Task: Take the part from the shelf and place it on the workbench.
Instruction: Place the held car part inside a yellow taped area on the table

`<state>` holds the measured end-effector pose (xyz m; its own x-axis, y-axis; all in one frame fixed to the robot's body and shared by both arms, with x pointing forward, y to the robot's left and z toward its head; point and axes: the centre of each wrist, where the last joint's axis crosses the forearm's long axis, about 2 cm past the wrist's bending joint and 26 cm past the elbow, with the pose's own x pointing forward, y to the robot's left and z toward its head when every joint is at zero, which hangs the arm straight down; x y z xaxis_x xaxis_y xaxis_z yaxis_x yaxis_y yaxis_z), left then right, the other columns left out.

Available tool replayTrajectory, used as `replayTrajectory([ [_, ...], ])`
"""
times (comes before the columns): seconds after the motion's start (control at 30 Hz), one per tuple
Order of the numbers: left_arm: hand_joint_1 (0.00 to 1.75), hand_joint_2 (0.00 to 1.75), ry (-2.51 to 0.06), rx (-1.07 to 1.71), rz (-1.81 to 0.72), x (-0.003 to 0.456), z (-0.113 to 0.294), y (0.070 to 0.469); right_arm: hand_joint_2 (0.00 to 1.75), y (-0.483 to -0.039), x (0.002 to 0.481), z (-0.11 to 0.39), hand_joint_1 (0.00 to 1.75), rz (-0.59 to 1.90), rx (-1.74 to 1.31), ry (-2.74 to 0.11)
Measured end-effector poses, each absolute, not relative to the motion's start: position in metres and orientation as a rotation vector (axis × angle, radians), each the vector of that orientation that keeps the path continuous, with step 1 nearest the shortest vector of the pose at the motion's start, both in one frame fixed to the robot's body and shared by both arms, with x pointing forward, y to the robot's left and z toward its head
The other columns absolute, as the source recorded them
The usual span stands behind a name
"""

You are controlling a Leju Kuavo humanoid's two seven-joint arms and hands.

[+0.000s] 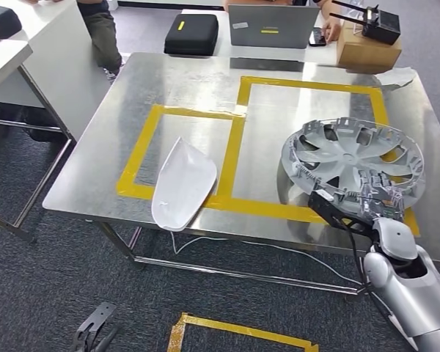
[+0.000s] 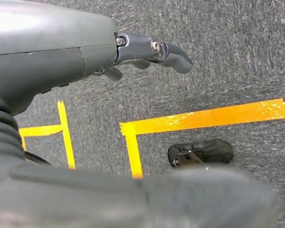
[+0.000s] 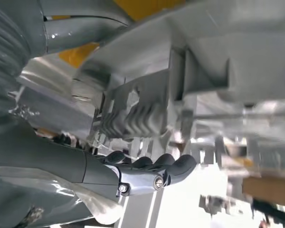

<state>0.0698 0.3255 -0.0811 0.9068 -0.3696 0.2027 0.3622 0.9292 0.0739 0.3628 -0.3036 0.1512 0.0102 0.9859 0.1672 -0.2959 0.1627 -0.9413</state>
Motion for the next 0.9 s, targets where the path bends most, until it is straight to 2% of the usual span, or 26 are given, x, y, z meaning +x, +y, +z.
replayTrajectory([
  [0.23,0.0,0.0,-0.202,0.001,-0.353,0.068,-0.081,0.331,1.75,-0.292,0.377,0.203,0.0,1.204,-0.636,-1.118],
  [0.47,0.0,0.0,-0.207,-0.005,-0.345,0.068,-0.081,0.331,1.75,-0.284,0.376,0.236,0.0,1.221,-0.701,-1.27],
  [0.67,0.0,0.0,-0.221,-0.017,-0.358,0.068,-0.08,0.324,1.75,-0.261,0.352,0.257,0.0,1.225,-0.836,-1.511],
  [0.9,0.0,0.0,-0.22,-0.035,-0.337,0.061,-0.08,0.319,1.75,-0.243,0.331,0.268,0.0,1.289,-0.841,-1.61],
])
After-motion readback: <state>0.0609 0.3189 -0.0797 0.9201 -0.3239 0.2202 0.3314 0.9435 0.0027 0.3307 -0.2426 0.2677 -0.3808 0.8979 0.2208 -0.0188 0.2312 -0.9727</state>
